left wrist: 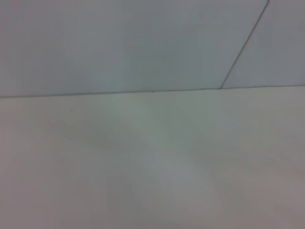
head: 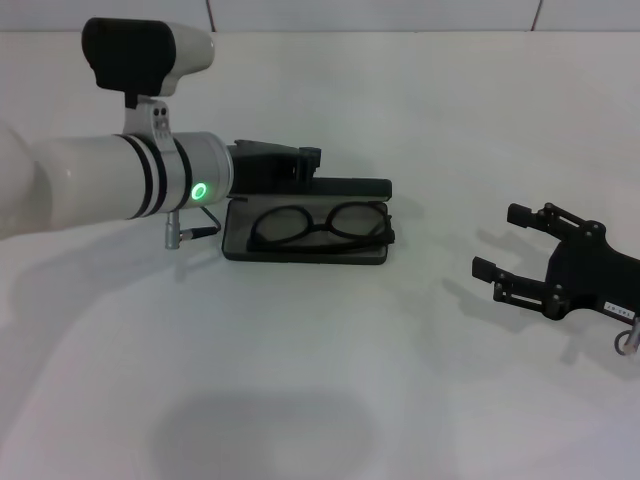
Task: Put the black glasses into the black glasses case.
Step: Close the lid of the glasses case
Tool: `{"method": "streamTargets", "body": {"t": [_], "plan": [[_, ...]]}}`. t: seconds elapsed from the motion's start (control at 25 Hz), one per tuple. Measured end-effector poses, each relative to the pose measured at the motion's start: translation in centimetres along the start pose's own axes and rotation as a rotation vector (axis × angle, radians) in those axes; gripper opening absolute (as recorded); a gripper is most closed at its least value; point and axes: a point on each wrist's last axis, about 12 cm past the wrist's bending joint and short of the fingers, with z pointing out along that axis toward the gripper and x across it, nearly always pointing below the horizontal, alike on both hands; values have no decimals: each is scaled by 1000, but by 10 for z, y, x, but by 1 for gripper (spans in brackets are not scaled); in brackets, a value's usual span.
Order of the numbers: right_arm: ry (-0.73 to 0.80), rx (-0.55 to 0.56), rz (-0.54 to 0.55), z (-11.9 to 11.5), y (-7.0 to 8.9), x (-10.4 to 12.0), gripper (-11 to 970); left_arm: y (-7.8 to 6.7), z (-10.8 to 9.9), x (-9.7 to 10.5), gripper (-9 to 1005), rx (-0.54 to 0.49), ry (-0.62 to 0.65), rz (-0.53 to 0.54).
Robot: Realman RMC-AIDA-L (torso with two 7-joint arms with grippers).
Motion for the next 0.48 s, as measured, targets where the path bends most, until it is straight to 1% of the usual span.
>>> {"method": "streamTargets", "body": {"t": [0.48], "plan": [[-1, -2, -1, 0, 0, 0, 832, -2, -1, 11, 32, 14, 13, 5]]}}
